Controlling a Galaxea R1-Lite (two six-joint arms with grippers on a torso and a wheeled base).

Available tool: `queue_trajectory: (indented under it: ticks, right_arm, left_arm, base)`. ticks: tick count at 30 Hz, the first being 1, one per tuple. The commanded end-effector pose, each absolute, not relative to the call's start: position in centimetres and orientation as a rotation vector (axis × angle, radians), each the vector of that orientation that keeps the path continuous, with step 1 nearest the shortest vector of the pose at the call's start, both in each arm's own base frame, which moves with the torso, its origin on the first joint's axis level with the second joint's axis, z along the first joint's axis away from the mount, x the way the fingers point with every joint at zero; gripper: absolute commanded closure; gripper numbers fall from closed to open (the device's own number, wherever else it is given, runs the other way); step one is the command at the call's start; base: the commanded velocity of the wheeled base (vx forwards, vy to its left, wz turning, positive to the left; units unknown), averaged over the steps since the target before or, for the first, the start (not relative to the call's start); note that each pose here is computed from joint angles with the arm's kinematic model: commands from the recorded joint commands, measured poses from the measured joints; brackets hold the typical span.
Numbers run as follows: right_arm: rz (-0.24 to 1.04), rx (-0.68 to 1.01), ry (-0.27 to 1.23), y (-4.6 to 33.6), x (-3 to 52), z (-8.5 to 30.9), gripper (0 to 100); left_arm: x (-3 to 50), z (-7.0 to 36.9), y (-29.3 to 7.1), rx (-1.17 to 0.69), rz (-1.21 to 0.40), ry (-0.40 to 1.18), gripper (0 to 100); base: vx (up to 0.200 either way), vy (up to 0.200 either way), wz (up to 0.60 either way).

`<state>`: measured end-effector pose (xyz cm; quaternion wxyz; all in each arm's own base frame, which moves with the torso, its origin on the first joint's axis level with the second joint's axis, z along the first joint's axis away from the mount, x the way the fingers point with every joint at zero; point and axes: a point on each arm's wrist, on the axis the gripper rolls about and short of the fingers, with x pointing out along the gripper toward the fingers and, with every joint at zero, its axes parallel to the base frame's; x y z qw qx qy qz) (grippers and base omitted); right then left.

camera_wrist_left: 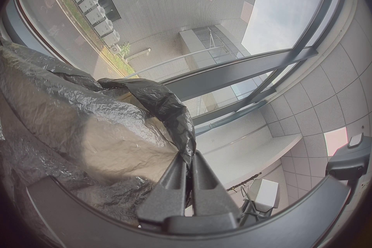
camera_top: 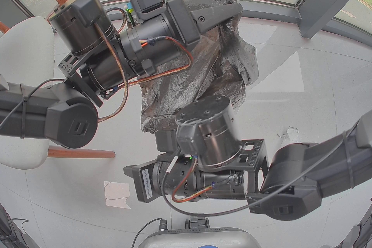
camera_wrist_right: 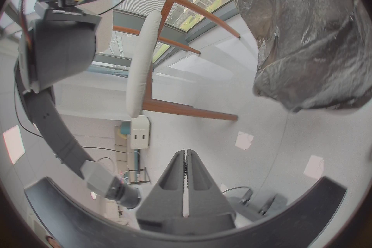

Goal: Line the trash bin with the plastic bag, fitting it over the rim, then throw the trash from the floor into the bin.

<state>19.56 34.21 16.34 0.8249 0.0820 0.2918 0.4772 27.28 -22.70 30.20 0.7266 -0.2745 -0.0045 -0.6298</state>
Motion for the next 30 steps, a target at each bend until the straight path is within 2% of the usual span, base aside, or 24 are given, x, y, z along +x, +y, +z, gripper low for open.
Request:
queue_trajectory:
  ticks: [1,4,5,6,9,21,30]
  right_arm:
    - [0.898,0.108,0.585,33.2,22.5,14.8,100]
    - [0.844,0.101,0.556,32.7,23.6,15.0,100]
    - [0.78,0.111,0.529,32.2,24.9,15.2,100]
    - [0.78,0.111,0.529,32.2,24.9,15.2,100]
    - [0.671,0.137,0.484,31.6,27.1,15.6,100]
    - [0.483,0.207,0.373,27.4,32.6,18.1,100]
    - [0.405,0.231,0.34,24.3,34.4,19.1,100]
  left_arm:
    - [27.4,30.0,-22.8,-0.605,-1.389,-0.004,100]
    - [27.4,30.0,-22.8,-0.605,-1.389,-0.005,100]
    - [27.4,30.0,-22.8,-0.606,-1.388,-0.006,100]
    - [27.4,30.0,-22.8,-0.606,-1.388,-0.006,100]
    - [27.4,30.0,-22.8,-0.606,-1.388,-0.006,100]
    - [27.2,29.8,-23.0,-0.606,-1.394,0.005,100]
    - [26.3,29.1,-24.2,-0.592,-1.46,0.052,100]
  base:
    - [0.0,0.0,0.0]
    - [0.0,0.0,0.0]
    - [0.0,0.0,0.0]
    - [0.0,0.0,0.0]
    - [0.0,0.0,0.0]
    - [0.0,0.0,0.0]
    - [0.0,0.0,0.0]
